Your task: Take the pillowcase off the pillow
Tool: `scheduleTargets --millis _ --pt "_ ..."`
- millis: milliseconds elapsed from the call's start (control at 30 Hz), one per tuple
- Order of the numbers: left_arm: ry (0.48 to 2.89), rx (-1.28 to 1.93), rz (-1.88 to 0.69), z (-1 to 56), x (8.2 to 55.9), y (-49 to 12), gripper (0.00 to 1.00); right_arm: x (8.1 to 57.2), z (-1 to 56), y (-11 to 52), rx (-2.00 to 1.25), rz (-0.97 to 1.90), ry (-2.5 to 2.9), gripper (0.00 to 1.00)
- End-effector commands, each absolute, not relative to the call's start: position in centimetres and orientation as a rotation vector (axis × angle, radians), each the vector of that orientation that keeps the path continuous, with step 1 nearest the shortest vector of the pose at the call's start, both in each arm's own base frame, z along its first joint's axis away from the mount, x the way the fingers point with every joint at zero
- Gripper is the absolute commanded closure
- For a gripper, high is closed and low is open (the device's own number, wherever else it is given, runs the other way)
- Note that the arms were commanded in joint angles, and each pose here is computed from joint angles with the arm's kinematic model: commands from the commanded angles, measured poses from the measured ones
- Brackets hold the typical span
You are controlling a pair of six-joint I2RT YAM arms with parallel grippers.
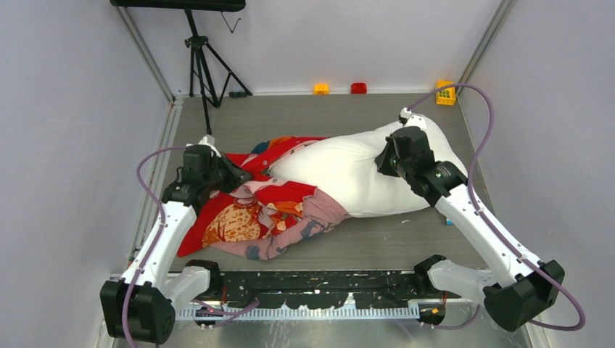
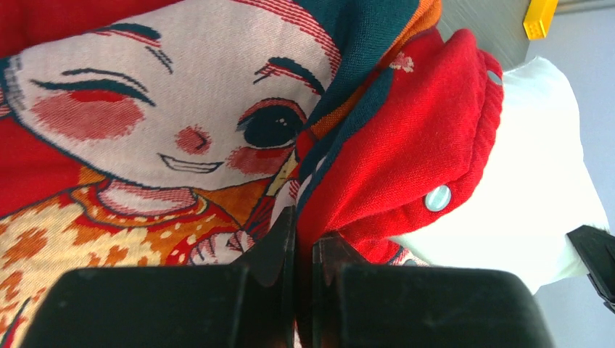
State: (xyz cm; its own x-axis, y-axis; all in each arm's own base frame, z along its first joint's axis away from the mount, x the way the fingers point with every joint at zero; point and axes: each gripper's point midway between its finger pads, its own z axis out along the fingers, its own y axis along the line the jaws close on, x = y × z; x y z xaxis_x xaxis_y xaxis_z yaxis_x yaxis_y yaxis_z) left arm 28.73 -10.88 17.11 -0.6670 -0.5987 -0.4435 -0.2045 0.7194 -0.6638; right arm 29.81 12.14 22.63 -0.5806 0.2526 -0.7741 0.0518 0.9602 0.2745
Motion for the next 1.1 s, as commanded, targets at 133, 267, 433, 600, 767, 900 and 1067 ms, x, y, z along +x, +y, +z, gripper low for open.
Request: scheduleTargets --millis 133,267,433,600,767,900,1067 --pt "1.997 -0.885 -0.055 20.0 27.8 1.9 1.00 30.8 27.8 1.0 0.638 -0.032 1.869 1.00" --pt "1.933 -0.888 0.039 22.2 27.3 3.7 1.00 30.0 29.3 -1.1 0.734 -0.049 1.779 1.00" --pt "1.922 -0.792 -0.020 23.9 28.2 2.8 1.00 29.7 32.0 -0.9 0.732 0.052 1.684 1.00" --pt "2.074 -0.441 -0.418 25.0 31.0 -4.7 0.63 32.1 32.4 4.0 0.623 0.292 1.785 1.00" --pt "2.189 -0.251 -0.665 26.5 29.6 -10.8 0.03 35.0 31.0 7.4 0.664 0.495 1.812 1.00" --pt "2.228 -0.018 -0.622 27.0 26.4 -15.2 0.00 36.6 29.3 8.2 0.709 0.530 1.826 1.00" --pt "2.295 0.162 -0.576 25.9 22.3 -18.5 0.00 37.0 28.3 8.7 0.710 0.548 1.849 1.00"
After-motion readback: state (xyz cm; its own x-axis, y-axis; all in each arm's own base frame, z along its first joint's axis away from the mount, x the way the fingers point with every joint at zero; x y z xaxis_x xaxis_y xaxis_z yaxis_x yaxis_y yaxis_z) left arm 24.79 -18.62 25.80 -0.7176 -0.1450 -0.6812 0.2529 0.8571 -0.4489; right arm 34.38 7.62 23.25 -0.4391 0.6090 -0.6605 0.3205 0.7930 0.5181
